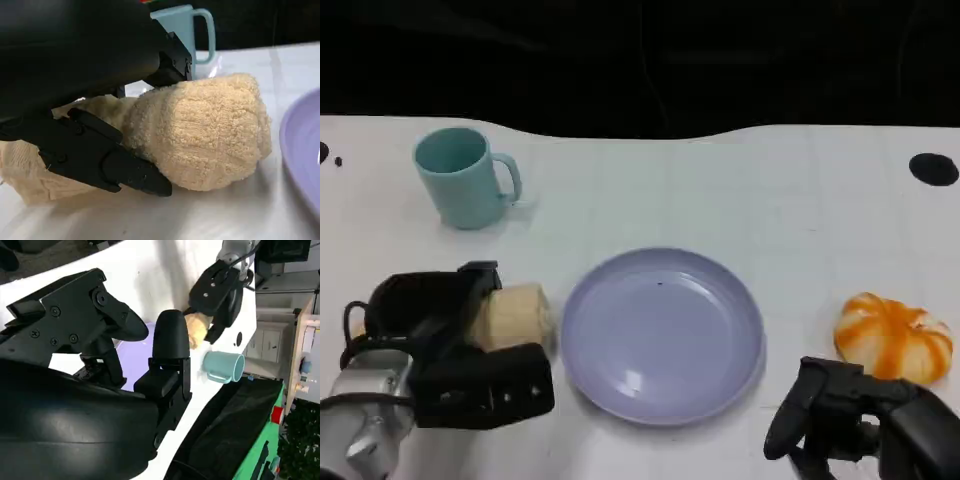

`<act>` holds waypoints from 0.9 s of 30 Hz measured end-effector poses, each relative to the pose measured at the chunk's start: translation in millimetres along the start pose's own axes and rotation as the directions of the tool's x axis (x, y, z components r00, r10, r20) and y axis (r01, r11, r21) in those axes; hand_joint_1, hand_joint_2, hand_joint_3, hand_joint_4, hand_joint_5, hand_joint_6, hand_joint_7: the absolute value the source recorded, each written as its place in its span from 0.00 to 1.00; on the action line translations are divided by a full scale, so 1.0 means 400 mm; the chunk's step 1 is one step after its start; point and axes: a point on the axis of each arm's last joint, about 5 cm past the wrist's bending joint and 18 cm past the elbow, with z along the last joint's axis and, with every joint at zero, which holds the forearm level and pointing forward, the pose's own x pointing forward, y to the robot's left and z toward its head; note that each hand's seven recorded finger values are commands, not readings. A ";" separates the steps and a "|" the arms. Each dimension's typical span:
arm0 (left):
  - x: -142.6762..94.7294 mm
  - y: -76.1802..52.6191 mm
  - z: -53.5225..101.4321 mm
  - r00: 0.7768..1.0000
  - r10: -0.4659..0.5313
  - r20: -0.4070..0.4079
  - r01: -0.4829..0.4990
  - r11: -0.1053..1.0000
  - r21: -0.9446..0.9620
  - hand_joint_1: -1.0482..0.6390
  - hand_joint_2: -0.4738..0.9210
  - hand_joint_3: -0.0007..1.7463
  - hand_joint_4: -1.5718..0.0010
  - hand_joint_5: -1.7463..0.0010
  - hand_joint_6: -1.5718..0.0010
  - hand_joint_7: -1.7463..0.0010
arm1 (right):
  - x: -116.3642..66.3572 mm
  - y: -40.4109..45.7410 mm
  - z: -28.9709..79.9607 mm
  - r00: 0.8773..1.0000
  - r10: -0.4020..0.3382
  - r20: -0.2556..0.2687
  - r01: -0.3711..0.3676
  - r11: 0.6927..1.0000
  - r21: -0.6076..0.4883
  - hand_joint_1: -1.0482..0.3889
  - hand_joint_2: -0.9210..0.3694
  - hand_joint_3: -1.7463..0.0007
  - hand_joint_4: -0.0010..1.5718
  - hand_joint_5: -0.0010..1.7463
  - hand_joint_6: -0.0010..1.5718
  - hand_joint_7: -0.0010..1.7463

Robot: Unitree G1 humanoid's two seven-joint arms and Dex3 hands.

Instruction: Grasp the towel on the left side of the plate with the left hand and place it into the plate.

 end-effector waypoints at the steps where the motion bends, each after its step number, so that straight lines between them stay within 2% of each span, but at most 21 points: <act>1: -0.001 0.007 0.002 1.000 0.025 -0.002 -0.025 1.000 -0.016 0.49 1.00 0.09 0.48 0.00 0.66 0.00 | 0.000 0.000 0.000 1.000 0.000 0.000 0.000 1.000 0.000 0.66 0.28 0.37 0.48 0.95 0.44 0.77; 5: -0.008 0.042 0.011 0.993 0.116 -0.025 -0.117 0.989 -0.091 0.51 1.00 0.12 0.47 0.00 0.63 0.00 | 0.002 -0.001 0.001 1.000 0.001 0.004 -0.001 1.000 -0.002 0.66 0.28 0.38 0.49 0.96 0.44 0.77; 7: -0.013 0.054 0.020 0.988 0.150 -0.020 -0.152 0.982 -0.113 0.51 0.96 0.20 0.46 0.00 0.62 0.00 | 0.001 -0.001 0.001 1.000 0.001 -0.001 -0.001 1.000 0.000 0.66 0.28 0.38 0.48 0.96 0.44 0.77; 8: -0.017 0.059 0.026 0.986 0.164 -0.015 -0.165 0.979 -0.122 0.51 0.90 0.31 0.45 0.00 0.61 0.00 | 0.001 0.000 0.001 1.000 0.001 -0.004 -0.001 1.000 0.002 0.66 0.28 0.38 0.48 0.96 0.44 0.77; 10: -0.023 0.067 0.039 0.982 0.190 0.004 -0.188 0.972 -0.138 0.52 0.81 0.45 0.44 0.00 0.61 0.00 | 0.000 0.000 0.001 1.000 0.001 -0.007 -0.001 1.000 0.005 0.66 0.27 0.38 0.47 0.96 0.44 0.77; 12: -0.027 0.077 0.053 0.976 0.214 0.032 -0.207 0.966 -0.154 0.52 0.74 0.56 0.42 0.00 0.60 0.00 | -0.001 0.000 0.001 1.000 0.001 -0.009 -0.001 1.000 0.007 0.67 0.27 0.38 0.47 0.97 0.44 0.77; 13: -0.027 0.084 0.063 0.972 0.231 0.052 -0.220 0.962 -0.162 0.53 0.71 0.59 0.42 0.00 0.59 0.00 | -0.001 0.001 0.001 1.000 0.001 -0.010 -0.001 1.000 0.007 0.67 0.27 0.38 0.47 0.97 0.44 0.77; 16: -0.029 0.104 0.089 0.956 0.271 0.113 -0.247 0.951 -0.187 0.52 0.68 0.62 0.42 0.00 0.59 0.00 | -0.001 0.001 0.001 1.000 0.002 -0.009 -0.002 1.000 0.007 0.67 0.27 0.38 0.47 0.96 0.44 0.77; 20: -0.031 0.123 0.129 0.948 0.262 0.183 -0.219 0.949 -0.228 0.50 0.66 0.63 0.41 0.00 0.58 0.00 | 0.000 0.001 0.002 1.000 0.003 -0.007 -0.003 1.000 0.006 0.65 0.27 0.39 0.48 0.96 0.44 0.77; 27: -0.028 0.115 0.203 0.935 0.191 0.298 -0.122 0.965 -0.234 0.49 0.67 0.62 0.41 0.00 0.59 0.00 | 0.005 0.003 0.004 1.000 0.002 0.000 -0.002 1.000 0.003 0.64 0.28 0.39 0.48 0.96 0.44 0.77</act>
